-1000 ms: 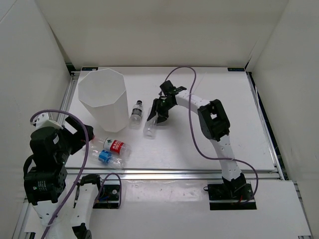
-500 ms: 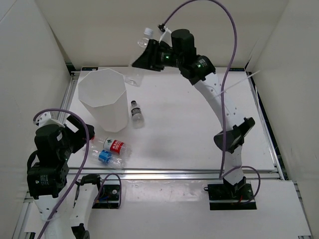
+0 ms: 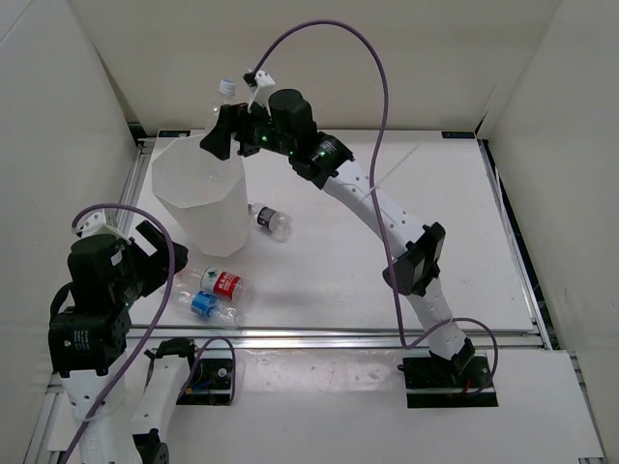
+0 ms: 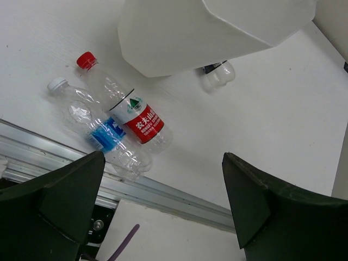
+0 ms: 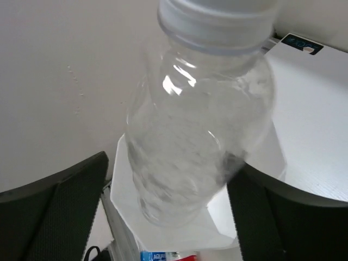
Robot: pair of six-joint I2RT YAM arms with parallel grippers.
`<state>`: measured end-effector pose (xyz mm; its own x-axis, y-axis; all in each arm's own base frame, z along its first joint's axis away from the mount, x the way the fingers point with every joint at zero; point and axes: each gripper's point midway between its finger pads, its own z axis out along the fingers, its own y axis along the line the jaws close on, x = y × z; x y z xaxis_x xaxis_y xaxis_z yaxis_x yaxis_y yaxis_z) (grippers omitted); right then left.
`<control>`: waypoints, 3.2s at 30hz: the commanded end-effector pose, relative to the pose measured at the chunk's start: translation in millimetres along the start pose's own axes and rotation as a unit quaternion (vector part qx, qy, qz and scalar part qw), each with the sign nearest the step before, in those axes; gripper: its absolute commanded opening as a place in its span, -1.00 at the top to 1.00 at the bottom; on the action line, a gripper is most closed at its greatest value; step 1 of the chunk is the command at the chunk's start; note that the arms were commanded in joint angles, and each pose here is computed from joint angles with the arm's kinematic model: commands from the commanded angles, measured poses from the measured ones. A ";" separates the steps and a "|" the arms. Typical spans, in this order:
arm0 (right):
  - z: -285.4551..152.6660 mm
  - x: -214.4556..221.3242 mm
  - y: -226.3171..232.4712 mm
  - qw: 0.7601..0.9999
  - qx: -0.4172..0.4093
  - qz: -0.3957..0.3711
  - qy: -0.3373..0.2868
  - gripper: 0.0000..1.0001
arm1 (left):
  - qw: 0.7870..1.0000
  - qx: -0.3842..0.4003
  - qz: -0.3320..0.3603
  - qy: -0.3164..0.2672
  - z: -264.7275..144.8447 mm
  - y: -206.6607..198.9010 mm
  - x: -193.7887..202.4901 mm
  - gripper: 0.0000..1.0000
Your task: Put the plastic bottles in the bin
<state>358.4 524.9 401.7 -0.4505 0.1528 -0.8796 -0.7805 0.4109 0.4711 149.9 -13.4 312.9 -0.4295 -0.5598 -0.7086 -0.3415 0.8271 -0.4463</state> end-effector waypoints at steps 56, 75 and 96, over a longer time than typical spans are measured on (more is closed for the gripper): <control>-99.0 322.6 -213.5 0.846 0.012 0.349 0.403 0.51 | 0.996 -0.048 -0.073 0.026 19.0 33.8 48.1 -1.00; -79.6 -22.5 9.2 0.982 -0.118 0.105 0.106 0.63 | 0.966 -0.151 -0.202 0.059 67.8 68.2 88.8 -1.00; -88.1 -54.3 21.7 0.999 -0.046 -0.002 0.010 -1.00 | 0.970 -0.129 -0.173 0.112 84.7 63.0 108.6 -1.00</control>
<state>328.5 498.7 390.8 -0.6042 0.0184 -0.7966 -0.7637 0.2721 0.5855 149.1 -9.2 162.7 -0.4125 -0.8086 -0.4196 -0.7017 0.5758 -0.4197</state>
